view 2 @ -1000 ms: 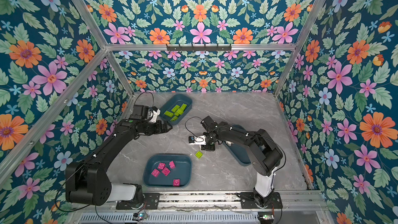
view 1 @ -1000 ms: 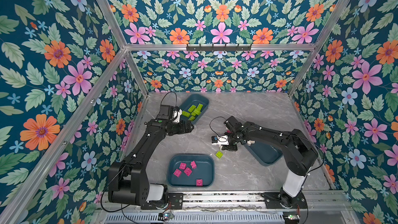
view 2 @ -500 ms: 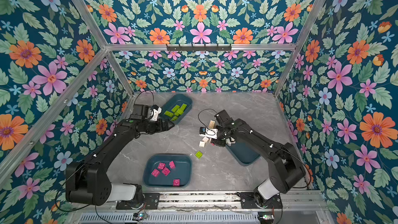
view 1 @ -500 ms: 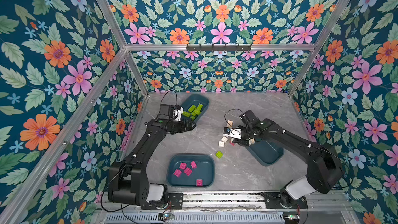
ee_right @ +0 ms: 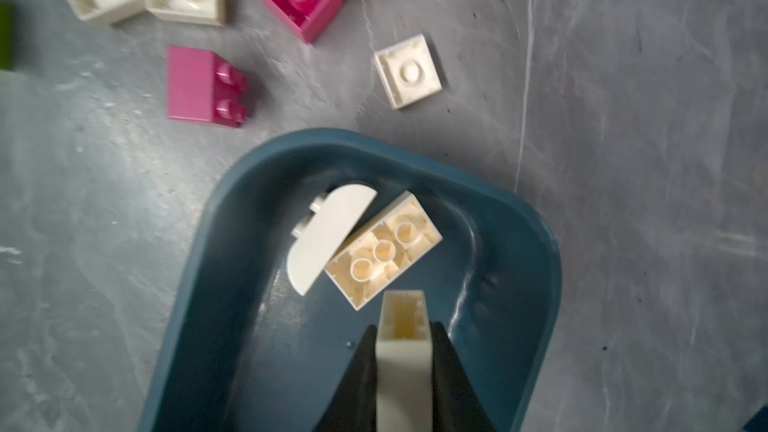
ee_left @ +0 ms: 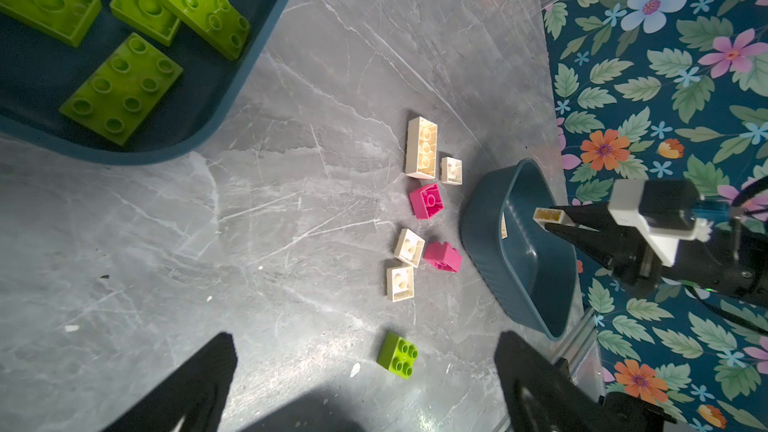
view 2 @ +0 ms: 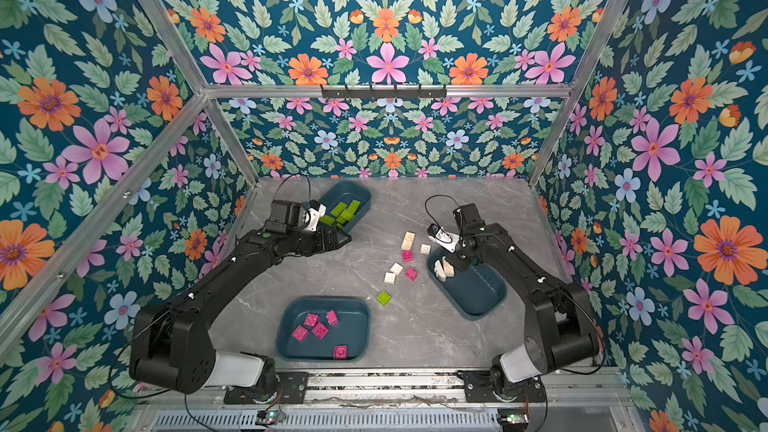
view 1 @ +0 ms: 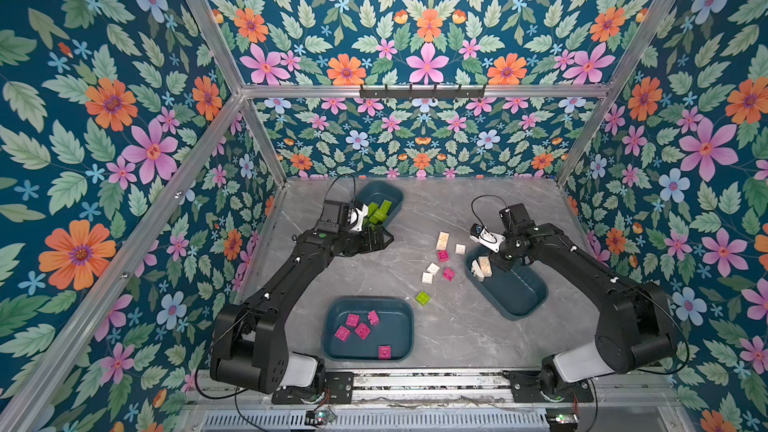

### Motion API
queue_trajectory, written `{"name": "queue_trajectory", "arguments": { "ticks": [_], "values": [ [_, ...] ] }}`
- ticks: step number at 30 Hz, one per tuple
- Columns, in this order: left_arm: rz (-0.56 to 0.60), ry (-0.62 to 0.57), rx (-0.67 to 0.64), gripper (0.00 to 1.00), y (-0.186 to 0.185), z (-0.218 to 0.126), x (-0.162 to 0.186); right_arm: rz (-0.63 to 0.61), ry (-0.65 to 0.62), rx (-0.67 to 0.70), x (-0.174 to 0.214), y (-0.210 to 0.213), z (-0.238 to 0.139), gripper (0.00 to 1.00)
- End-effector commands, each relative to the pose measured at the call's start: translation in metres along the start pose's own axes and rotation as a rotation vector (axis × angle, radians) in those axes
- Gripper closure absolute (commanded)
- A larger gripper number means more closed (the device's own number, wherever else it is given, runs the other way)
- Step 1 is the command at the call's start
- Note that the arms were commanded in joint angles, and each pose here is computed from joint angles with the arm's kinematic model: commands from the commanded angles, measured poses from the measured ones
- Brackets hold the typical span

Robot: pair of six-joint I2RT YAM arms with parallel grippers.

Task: Sort the legos into containers by color
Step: 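Carry the white brick with the right gripper into the white-brick bin and release, then move the right gripper back to the pile over another white brick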

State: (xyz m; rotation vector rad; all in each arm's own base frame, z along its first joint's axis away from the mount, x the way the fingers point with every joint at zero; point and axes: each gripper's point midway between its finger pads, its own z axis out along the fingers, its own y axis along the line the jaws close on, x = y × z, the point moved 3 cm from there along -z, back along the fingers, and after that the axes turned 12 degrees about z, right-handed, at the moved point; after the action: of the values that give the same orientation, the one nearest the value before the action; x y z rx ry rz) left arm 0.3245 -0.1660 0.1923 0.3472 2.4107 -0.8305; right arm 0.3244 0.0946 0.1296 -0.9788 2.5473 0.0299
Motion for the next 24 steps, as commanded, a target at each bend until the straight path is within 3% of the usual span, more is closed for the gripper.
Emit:
{"name": "queue_trajectory", "arguments": {
  "ticks": [1,4,10,16,20,24],
  "values": [
    [0.005,-0.017,0.003,0.0,-0.001,0.002,-0.005,0.075,0.046,0.103,0.004,-0.02,0.006,0.75],
    [0.005,-0.017,-0.002,0.0,0.0,0.002,-0.004,0.098,0.052,0.108,0.004,-0.026,0.013,0.71],
    [0.009,-0.008,-0.015,0.0,0.002,0.001,-0.003,0.136,0.005,0.057,-0.009,-0.022,0.005,0.54],
    [0.019,0.011,-0.037,0.0,0.005,0.001,0.0,0.309,-0.207,-0.212,-0.05,0.027,-0.028,0.42],
    [0.018,0.015,-0.047,0.0,0.006,0.001,0.0,0.47,-0.207,-0.285,-0.073,0.064,-0.035,0.39],
    [0.023,0.02,-0.063,0.0,0.008,-0.001,0.002,0.519,-0.192,-0.292,-0.09,0.105,-0.032,0.34]
  ]
}}
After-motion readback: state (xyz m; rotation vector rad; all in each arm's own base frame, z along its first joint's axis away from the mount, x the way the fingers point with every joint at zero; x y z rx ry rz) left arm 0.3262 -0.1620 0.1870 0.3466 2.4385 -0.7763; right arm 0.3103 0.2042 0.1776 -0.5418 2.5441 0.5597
